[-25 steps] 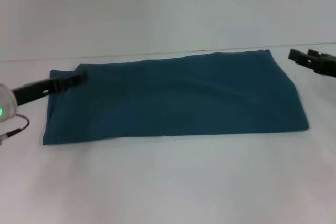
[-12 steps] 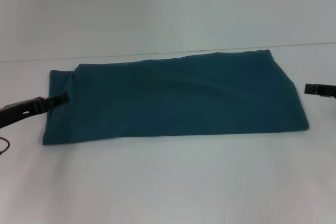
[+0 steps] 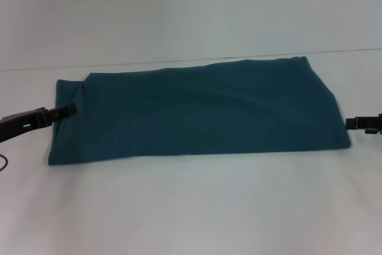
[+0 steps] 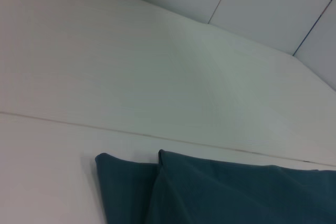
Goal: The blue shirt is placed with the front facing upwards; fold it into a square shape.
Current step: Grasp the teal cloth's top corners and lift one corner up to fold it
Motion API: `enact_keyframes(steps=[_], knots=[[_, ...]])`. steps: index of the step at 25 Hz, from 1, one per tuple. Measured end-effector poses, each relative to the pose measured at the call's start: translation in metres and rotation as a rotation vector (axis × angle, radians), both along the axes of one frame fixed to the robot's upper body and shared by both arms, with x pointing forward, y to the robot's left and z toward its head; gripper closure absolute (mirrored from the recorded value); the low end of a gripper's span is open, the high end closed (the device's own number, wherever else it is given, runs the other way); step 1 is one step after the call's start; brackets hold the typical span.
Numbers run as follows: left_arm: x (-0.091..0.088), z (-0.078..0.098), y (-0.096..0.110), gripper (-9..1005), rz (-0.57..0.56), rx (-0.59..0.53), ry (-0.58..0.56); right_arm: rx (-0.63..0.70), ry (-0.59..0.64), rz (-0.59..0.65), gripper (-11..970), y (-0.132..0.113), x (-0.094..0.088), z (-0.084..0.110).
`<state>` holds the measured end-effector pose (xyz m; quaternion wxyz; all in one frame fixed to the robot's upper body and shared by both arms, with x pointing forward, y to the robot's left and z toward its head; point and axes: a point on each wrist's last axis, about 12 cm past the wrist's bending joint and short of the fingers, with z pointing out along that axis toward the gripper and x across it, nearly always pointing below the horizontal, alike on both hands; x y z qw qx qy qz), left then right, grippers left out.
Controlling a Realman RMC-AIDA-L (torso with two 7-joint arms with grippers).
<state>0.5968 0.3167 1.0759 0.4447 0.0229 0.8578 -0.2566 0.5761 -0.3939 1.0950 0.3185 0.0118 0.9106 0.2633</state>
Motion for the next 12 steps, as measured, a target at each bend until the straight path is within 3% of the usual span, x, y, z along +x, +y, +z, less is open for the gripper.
enact_keyframes(steps=[12], knots=[[0.006, 0.004, -0.005, 104, -0.023, 0.026, -0.007, -0.007, 0.008, -0.018, 336, 0.010, 0.003, -0.012]])
